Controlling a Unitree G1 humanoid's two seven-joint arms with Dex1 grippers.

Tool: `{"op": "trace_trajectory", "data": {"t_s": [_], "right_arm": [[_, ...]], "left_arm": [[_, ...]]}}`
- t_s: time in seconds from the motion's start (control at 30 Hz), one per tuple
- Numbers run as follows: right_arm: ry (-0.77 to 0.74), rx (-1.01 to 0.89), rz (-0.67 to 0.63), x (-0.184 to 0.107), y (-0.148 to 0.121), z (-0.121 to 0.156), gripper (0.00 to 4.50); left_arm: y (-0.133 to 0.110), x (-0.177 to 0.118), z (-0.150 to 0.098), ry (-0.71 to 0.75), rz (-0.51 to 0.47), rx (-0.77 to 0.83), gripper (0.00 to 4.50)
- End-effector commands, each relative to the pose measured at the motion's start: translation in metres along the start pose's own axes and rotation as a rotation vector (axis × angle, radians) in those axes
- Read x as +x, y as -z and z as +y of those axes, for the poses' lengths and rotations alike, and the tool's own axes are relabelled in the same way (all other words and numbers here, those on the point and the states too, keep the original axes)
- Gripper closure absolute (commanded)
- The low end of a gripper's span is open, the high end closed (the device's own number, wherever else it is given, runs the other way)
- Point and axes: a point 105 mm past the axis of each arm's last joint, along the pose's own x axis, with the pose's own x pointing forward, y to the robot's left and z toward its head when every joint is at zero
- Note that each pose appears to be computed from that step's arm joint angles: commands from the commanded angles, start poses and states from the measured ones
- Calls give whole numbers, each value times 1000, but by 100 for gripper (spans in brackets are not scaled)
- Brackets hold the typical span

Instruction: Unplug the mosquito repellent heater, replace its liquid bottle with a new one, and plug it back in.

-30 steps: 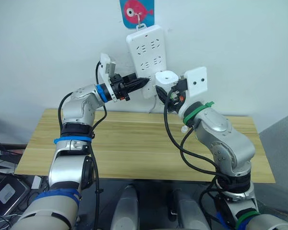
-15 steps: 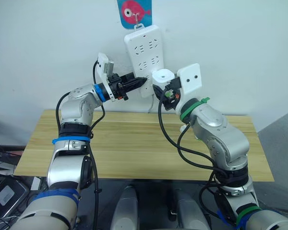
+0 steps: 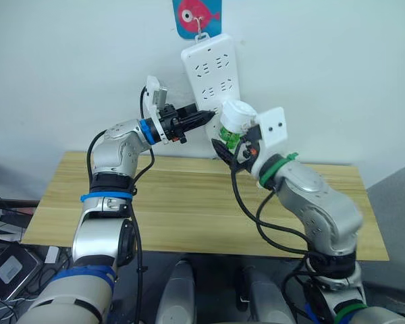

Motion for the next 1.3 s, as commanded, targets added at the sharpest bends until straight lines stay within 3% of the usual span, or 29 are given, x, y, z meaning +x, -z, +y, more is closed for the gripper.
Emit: {"op": "trace_trajectory", "data": {"t_s": [0.03, 0.13, 0.47, 0.5, 0.6, 0.7, 1.07, 1.3], "right_arm": [[-47, -17, -18, -26, -7, 7, 5], [-47, -6, 11, -34, -2, 4, 5], [10, -2, 22, -32, 4, -12, 0], [10, -1, 22, -32, 5, -12, 0], [-7, 6, 15, -31, 6, -11, 0], [-46, 24, 6, -27, 6, -8, 59], [-216, 59, -47, -13, -1, 16, 444], [-332, 70, -71, -8, -5, 37, 450]], "left_arm": [[-4, 4, 0, 9, 5, 19, 306], [-4, 4, 3, 1, 10, 23, 306], [-11, -33, 22, -107, 62, 70, 9], [-11, -40, 24, -123, 73, 79, 4], [-11, -59, 26, -173, 98, 103, 4], [-12, -78, 25, -217, 119, 120, 0], [-9, -113, 2, -276, 177, 127, 0], [-16, -110, -38, -166, 177, 32, 211]]}}
